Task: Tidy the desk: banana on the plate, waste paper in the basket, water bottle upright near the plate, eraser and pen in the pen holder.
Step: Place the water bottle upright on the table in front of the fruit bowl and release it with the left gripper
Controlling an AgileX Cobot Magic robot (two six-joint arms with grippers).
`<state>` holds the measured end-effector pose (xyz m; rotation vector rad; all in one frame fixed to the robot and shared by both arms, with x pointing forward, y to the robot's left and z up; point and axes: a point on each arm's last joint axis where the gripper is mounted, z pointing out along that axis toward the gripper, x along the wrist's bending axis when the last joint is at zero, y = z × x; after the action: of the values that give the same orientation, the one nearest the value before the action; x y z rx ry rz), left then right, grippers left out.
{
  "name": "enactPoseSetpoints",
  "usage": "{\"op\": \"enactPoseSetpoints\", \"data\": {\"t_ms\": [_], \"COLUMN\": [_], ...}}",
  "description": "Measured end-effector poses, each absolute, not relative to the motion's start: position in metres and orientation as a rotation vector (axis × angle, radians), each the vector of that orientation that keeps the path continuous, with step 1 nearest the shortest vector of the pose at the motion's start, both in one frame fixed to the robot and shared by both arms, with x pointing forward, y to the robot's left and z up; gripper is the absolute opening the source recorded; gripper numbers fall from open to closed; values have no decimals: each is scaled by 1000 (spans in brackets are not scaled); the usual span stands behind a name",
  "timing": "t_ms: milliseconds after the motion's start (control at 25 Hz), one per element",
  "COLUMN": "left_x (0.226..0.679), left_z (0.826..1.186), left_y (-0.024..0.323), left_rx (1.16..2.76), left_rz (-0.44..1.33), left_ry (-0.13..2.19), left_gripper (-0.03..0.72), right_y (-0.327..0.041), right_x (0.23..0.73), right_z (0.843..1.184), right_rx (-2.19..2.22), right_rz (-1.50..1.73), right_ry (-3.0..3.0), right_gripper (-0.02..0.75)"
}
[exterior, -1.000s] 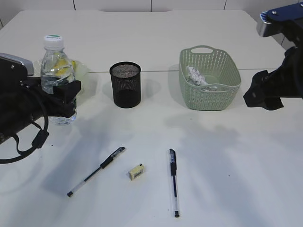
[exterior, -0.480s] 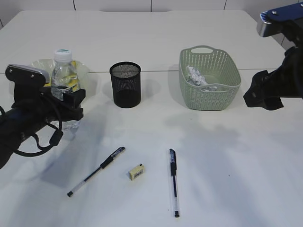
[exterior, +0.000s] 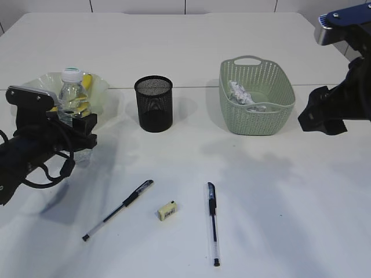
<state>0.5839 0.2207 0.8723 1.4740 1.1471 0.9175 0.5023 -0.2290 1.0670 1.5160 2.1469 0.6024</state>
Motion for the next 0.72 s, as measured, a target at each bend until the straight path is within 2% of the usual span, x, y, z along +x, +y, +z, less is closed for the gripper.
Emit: {"op": "enactPoseSetpoints", "data": {"t_ms": [720], "left_x": [586], "left_z": [864], "left_y": [221], "left_rx": [1471], "left_rz": [920], "left_ry": [1146], "left_gripper": [407], "right_y": [-229], "right_x": [502], "right_z": [1067], "right_rx": [1514], "right_rz": [600], "right_ry": [2147], "right_gripper": [588]}}
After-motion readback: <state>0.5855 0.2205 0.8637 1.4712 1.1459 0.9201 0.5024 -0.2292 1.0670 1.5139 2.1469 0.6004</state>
